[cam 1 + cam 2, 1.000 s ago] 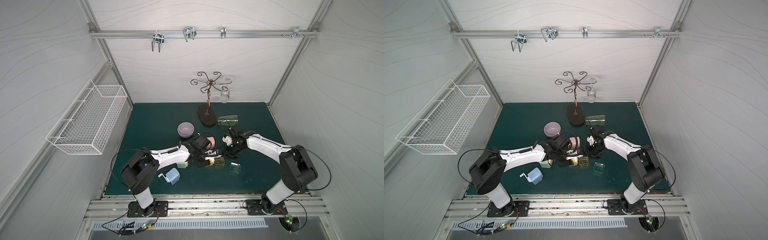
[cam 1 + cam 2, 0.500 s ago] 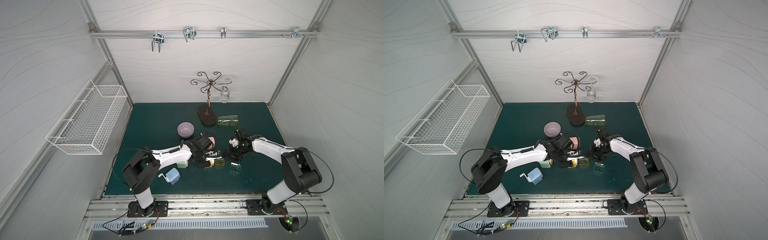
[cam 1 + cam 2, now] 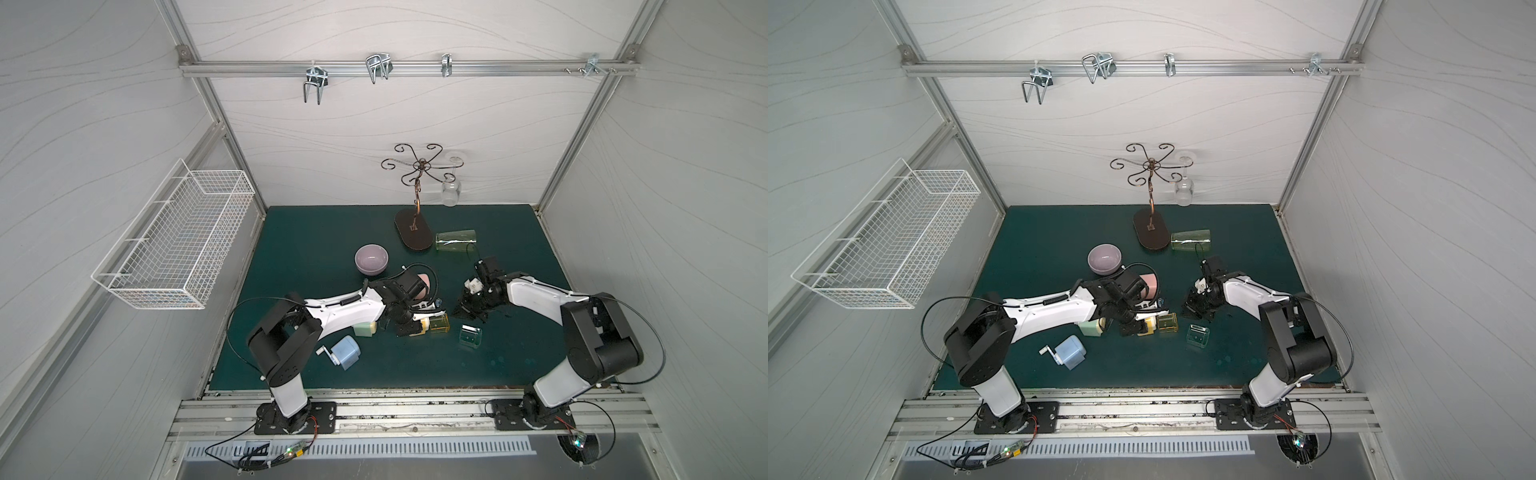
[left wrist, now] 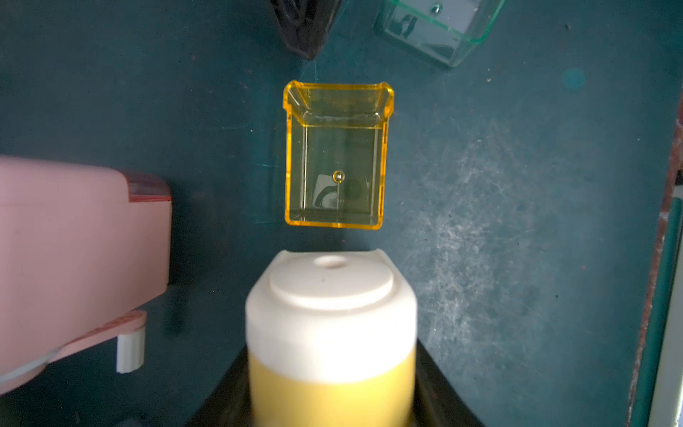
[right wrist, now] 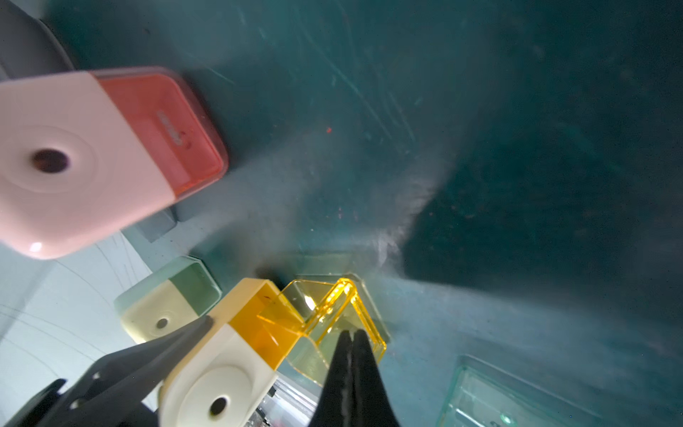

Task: Put the tray back into the pencil sharpener
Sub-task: Close the container of the pencil sharpener.

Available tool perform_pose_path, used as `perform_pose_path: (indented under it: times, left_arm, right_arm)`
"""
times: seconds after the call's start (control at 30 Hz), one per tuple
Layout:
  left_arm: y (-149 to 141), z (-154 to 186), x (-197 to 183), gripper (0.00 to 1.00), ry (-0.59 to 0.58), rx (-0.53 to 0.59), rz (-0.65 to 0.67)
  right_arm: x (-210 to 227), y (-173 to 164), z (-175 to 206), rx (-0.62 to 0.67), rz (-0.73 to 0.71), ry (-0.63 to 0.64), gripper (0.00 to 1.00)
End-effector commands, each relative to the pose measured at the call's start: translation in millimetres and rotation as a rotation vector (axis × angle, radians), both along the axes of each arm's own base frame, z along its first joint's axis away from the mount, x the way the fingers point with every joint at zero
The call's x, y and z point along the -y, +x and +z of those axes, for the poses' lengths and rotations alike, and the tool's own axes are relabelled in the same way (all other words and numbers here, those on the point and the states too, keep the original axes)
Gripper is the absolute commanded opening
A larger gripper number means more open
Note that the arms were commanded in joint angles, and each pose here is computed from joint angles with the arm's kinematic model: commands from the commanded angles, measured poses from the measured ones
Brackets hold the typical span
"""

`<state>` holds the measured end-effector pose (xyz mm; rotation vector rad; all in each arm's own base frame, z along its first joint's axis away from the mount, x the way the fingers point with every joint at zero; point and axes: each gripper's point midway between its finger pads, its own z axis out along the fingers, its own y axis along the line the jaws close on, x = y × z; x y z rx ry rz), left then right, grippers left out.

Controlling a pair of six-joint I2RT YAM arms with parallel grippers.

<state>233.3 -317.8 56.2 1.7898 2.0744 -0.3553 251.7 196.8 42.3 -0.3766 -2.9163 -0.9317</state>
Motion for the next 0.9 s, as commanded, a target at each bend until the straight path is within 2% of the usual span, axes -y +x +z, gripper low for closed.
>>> perform_pose_path:
  times: [0.0,0.87]
  left_arm:
    - [-0.8,3.8,13.5,0.11,-0.036,-0.007,-0.030]
    - [-1.8,3.0,24.1,0.12,-0.040,0.002,-0.070]
  right_arm:
    - [-2.5,-13.0,-7.3,-0.040,0.042,-0.020,0.00]
    - [-37.9,-19.6,-12.2,-0.082,0.116,0.056,0.01]
